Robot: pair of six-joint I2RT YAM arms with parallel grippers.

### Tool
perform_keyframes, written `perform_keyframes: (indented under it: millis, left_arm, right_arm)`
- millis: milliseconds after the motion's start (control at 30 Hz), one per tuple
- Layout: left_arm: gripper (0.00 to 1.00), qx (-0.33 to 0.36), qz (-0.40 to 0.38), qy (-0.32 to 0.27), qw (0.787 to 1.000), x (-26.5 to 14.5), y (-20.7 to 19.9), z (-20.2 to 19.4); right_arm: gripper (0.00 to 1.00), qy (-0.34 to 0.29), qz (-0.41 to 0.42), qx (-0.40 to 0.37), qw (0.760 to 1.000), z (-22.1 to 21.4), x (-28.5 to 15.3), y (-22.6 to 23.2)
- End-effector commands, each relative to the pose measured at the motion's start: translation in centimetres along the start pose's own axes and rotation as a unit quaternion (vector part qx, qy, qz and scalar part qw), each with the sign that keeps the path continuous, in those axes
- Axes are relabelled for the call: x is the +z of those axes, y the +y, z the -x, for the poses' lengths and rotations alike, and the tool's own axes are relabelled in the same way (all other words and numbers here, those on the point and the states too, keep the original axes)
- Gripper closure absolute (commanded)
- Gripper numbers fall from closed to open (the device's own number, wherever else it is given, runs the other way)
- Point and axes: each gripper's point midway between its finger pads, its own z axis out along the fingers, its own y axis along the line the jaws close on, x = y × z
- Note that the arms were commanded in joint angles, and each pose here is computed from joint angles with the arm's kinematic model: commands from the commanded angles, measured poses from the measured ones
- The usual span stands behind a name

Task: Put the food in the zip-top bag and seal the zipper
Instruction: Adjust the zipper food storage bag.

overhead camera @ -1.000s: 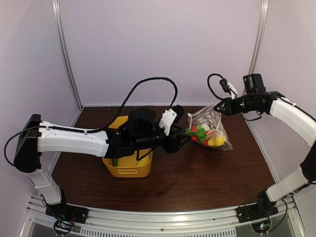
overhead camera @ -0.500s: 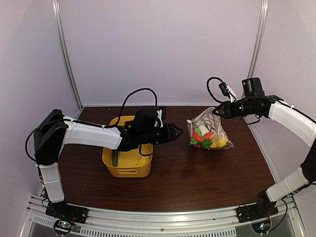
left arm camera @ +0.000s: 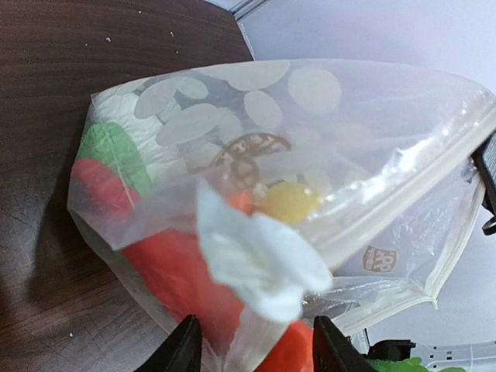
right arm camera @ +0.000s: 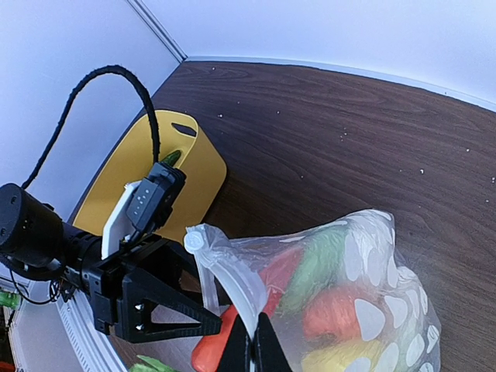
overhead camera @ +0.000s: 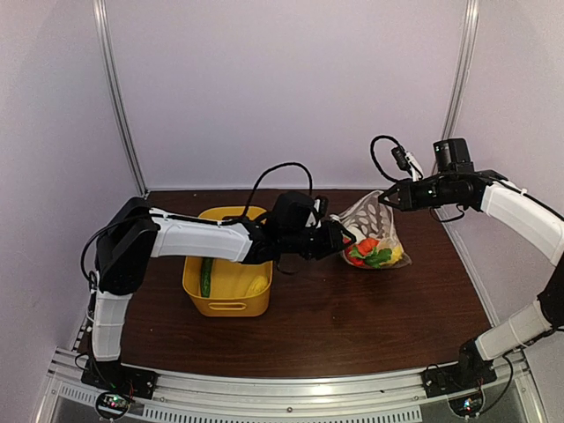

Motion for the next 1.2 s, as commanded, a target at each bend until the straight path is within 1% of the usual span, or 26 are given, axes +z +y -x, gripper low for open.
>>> perform_keyframes:
  millis: [0, 100, 233, 267, 333, 467, 567, 633, 700, 733, 833, 900, 933, 967, 1000, 1067, 1100, 1133, 1167]
  left_arm:
    - [0.59, -0.014, 0.013, 0.009, 1.0, 1.3, 1.3, -0.7]
    - [0.67, 0.007, 0.026, -0.009, 1.0, 1.2, 1.1, 0.5]
    - [0.69, 0.038, 0.032, -0.031, 0.998, 0.2, 0.0, 2.2]
    - [0.74, 0.047, 0.031, -0.036, 0.998, -0.3, -0.5, 2.6]
    - [0.78, 0.065, 0.028, -0.049, 0.996, -1.4, -1.5, 3.5]
    - [0.99, 0.107, 0.036, -0.071, 0.991, -4.4, -4.0, 6.2]
    - [1.0, 0.131, 0.066, -0.076, 0.986, -6.9, -4.8, 9.9]
    - [1.0, 0.133, 0.049, -0.094, 0.985, -8.9, -6.7, 13.2]
    - [1.0, 0.133, 0.027, -0.099, 0.986, -9.8, -7.9, 14.5]
    - [1.0, 0.137, 0.021, -0.1, 0.985, -9.8, -8.3, 14.7]
    - [1.0, 0.125, -0.01, -0.061, 0.99, -8.9, -9.1, 13.6]
    - [1.0, 0.128, 0.0, -0.061, 0.99, -8.3, -7.9, 13.2]
    - [1.0, 0.111, 0.01, -0.053, 0.992, -7.7, -6.4, 12.8]
    - [1.0, 0.099, 0.004, -0.038, 0.994, -7.3, -6.0, 12.3]
    - [1.0, 0.107, -0.011, -0.026, 0.994, -7.1, -6.7, 11.8]
    - [1.0, 0.143, 0.0, -0.037, 0.989, -7.3, -7.5, 11.8]
    - [1.0, 0.147, 0.014, -0.047, 0.988, -7.4, -7.0, 12.1]
    - [1.0, 0.137, 0.021, -0.048, 0.989, -7.2, -6.2, 12.3]
    - [1.0, 0.129, 0.012, -0.039, 0.991, -7.0, -6.2, 12.2]
  right_arm:
    - [1.0, -0.032, 0.021, -0.014, 0.999, 1.7, -1.0, 1.6]
    - [1.0, -0.032, 0.023, -0.015, 0.999, 1.6, -1.0, 1.6]
    - [1.0, -0.032, 0.021, -0.016, 0.999, 1.3, -1.1, 1.6]
    - [1.0, -0.032, 0.02, -0.017, 0.999, 1.2, -1.1, 1.5]
    - [1.0, -0.033, 0.015, -0.018, 0.999, 1.1, -1.2, 1.4]
    - [1.0, -0.038, -0.001, -0.015, 0.999, 1.1, -1.7, 1.1]
    - [1.0, -0.03, -0.013, -0.044, 0.999, 0.4, -2.2, 1.3]
    - [1.0, -0.006, -0.031, -0.079, 0.996, -1.2, -2.1, 1.4]
    - [1.0, 0.037, -0.044, -0.103, 0.993, -3.1, -1.7, 1.2]
    - [1.0, 0.054, -0.047, -0.102, 0.992, -3.7, -1.4, 0.8]
    - [1.0, 0.076, -0.053, -0.098, 0.991, -3.8, -0.9, 0.3]
    - [1.0, 0.056, -0.043, -0.099, 0.993, -2.4, -1.2, 1.1]
    - [1.0, 0.039, -0.039, -0.099, 0.994, -1.3, -1.6, 1.6]
    - [1.0, 0.025, -0.037, -0.1, 0.994, -0.4, -2.0, 2.1]
    - [1.0, 0.015, -0.035, -0.102, 0.994, 0.4, -2.5, 2.6]
    - [1.0, 0.009, -0.029, -0.111, 0.993, 1.4, -3.3, 3.4]
    - [1.0, 0.005, -0.025, -0.115, 0.993, 1.7, -3.6, 3.7]
    - [1.0, 0.0, -0.02, -0.118, 0.993, 1.9, -3.7, 4.0]
    - [1.0, -0.003, -0.011, -0.119, 0.993, 1.9, -3.9, 4.4]
